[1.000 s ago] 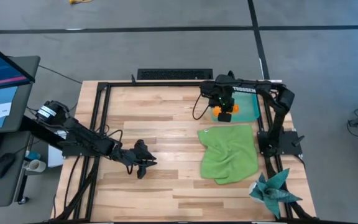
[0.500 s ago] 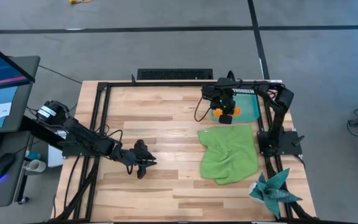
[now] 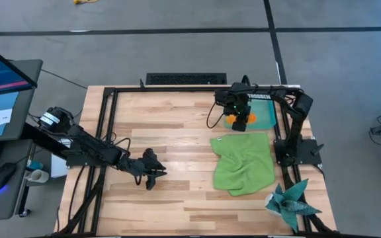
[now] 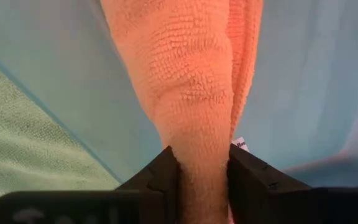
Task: Roll microfiber towels into tight, uniform cylinder then place into a basket
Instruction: Put the rolled orange towel into the blue bin
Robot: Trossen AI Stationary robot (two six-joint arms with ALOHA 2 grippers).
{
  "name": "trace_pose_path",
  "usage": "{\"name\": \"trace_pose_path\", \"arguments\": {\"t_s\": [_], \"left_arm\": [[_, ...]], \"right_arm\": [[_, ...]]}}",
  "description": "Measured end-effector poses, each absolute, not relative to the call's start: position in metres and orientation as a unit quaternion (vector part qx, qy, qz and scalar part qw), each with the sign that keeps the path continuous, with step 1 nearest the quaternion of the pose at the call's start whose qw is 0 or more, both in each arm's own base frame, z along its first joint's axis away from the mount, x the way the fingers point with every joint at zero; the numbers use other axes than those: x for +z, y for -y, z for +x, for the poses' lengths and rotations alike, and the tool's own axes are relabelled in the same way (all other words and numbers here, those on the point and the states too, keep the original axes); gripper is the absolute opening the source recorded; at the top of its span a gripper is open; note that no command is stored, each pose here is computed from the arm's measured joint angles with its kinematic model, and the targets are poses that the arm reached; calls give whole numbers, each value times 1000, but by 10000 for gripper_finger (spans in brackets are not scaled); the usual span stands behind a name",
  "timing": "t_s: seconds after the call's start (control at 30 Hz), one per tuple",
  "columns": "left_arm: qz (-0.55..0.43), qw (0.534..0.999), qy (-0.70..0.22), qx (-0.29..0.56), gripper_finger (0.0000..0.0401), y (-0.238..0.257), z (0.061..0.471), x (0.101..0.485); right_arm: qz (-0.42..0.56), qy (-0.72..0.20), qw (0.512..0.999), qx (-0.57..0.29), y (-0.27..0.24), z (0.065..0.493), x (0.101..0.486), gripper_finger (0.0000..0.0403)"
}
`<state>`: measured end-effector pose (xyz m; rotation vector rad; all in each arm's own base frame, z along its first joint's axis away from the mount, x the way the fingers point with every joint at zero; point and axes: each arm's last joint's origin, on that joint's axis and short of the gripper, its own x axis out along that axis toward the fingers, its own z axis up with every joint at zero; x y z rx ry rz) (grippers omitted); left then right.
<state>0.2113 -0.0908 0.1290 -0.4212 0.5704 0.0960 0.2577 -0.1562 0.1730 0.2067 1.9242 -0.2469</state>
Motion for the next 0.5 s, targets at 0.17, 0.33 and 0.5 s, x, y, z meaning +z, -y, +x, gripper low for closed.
{"name": "trace_pose_path", "arguments": {"t_s": [0.17, 0.33, 0.5], "left_arm": [[-206, 937, -280, 47, 104, 91, 211, 129], [-206, 936, -280, 47, 104, 91, 211, 129], [-206, 936, -280, 47, 104, 91, 211, 129]], "right_arm": [[85, -816, 562, -104, 155, 259, 173, 177], [96, -818, 555, -114, 154, 257, 173, 199], [99, -828, 542, -109, 153, 255, 175, 199]]}}
